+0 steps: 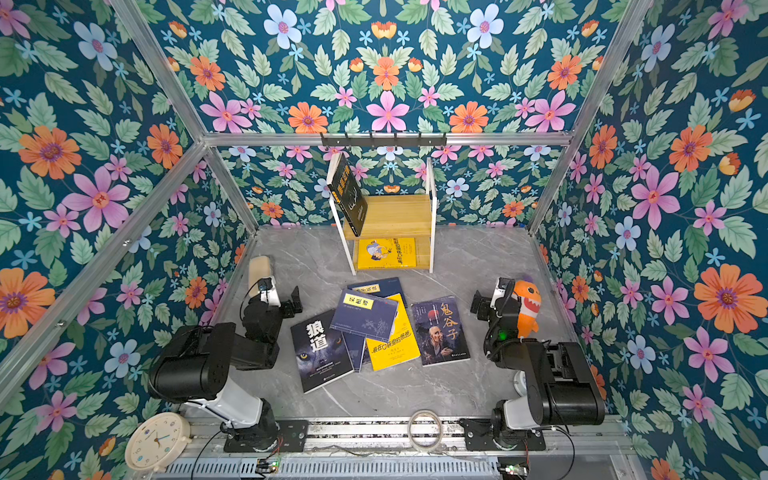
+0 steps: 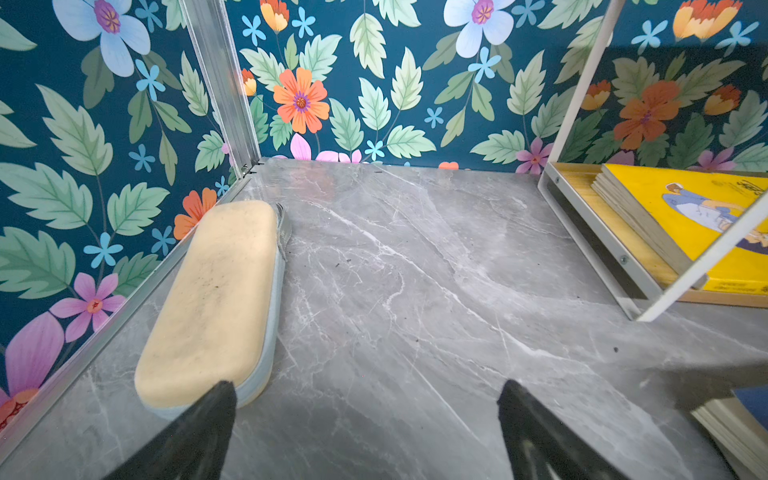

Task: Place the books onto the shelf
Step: 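Move both grippers forward toward the scattered book pile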

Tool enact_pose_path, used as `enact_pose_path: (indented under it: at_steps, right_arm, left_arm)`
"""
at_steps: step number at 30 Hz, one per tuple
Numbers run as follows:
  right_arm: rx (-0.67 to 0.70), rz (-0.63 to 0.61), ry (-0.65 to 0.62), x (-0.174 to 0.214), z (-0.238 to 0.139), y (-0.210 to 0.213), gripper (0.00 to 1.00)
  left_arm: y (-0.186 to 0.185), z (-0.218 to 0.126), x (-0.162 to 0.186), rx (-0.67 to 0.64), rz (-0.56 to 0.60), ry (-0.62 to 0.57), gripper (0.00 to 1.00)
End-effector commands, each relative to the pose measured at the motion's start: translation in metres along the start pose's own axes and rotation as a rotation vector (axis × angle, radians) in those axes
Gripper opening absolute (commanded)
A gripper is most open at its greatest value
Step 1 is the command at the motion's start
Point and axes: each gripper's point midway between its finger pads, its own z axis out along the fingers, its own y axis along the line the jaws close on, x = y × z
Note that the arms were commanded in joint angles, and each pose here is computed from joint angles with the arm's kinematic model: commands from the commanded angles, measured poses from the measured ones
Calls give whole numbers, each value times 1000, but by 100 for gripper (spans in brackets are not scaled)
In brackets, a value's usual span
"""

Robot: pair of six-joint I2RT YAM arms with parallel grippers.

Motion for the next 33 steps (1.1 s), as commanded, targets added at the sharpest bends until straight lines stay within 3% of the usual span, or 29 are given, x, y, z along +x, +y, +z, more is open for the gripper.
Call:
enact_pose_path:
  at_steps: [1, 6, 10, 14, 19, 25, 27, 33]
  right_arm:
    - [-1, 9, -19, -5, 0, 0, 99]
    - [-1, 7, -18, -5, 0, 0, 99]
    - [-7, 8, -45, -15, -6, 1, 99]
    - [19, 19, -19, -32, -18, -2, 99]
    - [-22, 76, -4, -49, -34, 5, 99]
    - [-260, 190, 66, -70, -56, 52, 99]
    - [-295, 178, 73, -75, -63, 67, 99]
    - [-349, 150, 169, -84, -79, 108, 99]
  left_arm:
    - [0, 1, -4, 3, 6, -15, 100]
    - [-26, -3, -9, 154, 57, -27, 100]
    - [-25, -3, -15, 145, 51, -30, 100]
    - [-37, 11, -28, 208, 82, 73, 100]
    - [-40, 22, -51, 215, 36, 155, 100]
    - [-69, 12, -69, 347, -161, 363, 100]
    - [-90, 4, -72, 464, -185, 427, 100]
    - [-111, -2, -83, 557, -249, 518, 100]
